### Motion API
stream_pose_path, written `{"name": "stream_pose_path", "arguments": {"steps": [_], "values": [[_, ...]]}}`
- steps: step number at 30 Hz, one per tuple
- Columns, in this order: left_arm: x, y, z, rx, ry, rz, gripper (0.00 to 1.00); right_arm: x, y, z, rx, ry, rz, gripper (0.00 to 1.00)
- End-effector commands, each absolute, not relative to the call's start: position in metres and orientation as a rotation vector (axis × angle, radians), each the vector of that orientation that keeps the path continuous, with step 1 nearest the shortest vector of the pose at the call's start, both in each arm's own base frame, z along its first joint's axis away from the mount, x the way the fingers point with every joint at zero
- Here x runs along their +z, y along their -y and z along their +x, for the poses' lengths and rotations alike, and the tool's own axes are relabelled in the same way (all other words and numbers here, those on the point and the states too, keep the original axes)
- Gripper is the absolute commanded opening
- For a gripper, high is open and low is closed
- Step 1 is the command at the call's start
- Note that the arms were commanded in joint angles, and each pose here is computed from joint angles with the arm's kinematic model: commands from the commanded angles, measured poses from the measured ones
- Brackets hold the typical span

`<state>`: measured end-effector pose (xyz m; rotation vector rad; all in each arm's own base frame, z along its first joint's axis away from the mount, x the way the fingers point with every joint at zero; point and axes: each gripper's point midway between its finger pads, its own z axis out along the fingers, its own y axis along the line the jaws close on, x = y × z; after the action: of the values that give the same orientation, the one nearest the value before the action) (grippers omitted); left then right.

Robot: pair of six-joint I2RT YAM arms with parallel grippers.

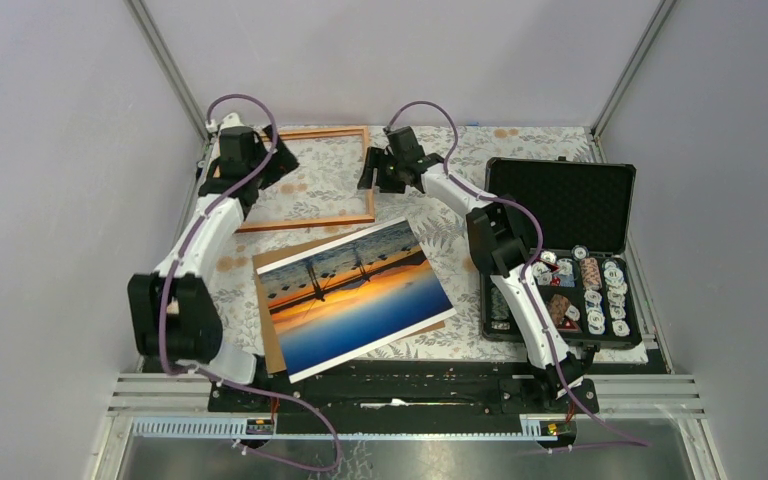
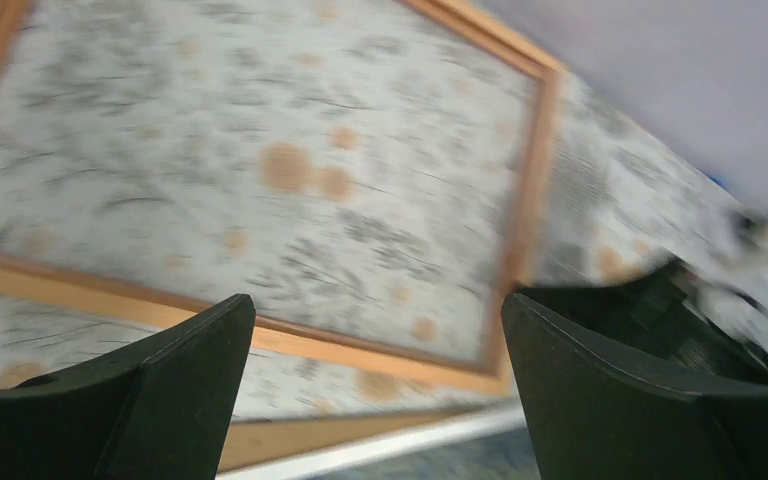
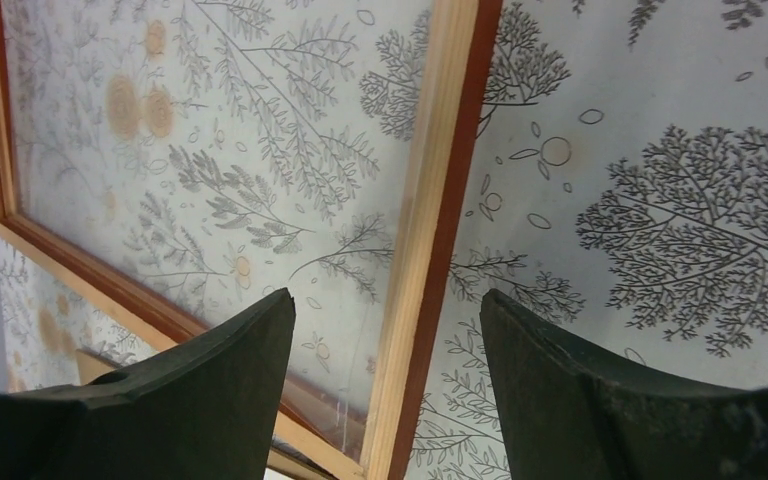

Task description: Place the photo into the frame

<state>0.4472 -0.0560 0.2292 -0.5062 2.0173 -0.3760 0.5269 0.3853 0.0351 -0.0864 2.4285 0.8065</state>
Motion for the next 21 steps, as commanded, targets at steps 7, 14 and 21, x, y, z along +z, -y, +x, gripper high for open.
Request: {"name": "stream_pose_path", "arguments": {"steps": [7, 14, 21], "values": [[0.182, -0.127, 0.502, 0.036, -1.794, -0.930, 0.99, 0.046, -0.397, 0.529, 0.950, -2.388, -0.136, 0.79], [0.135, -0.172, 0.537, -0.140, -1.808, -1.012, 0.99, 0.042, -0.389, 0.535, 1.003, -2.383, -0.117, 0.83], [0.083, -0.192, 0.544, -0.129, -1.837, -1.114, 0.99, 0.045, -0.391, 0.537, 1.069, -2.367, -0.106, 0.83]]}}
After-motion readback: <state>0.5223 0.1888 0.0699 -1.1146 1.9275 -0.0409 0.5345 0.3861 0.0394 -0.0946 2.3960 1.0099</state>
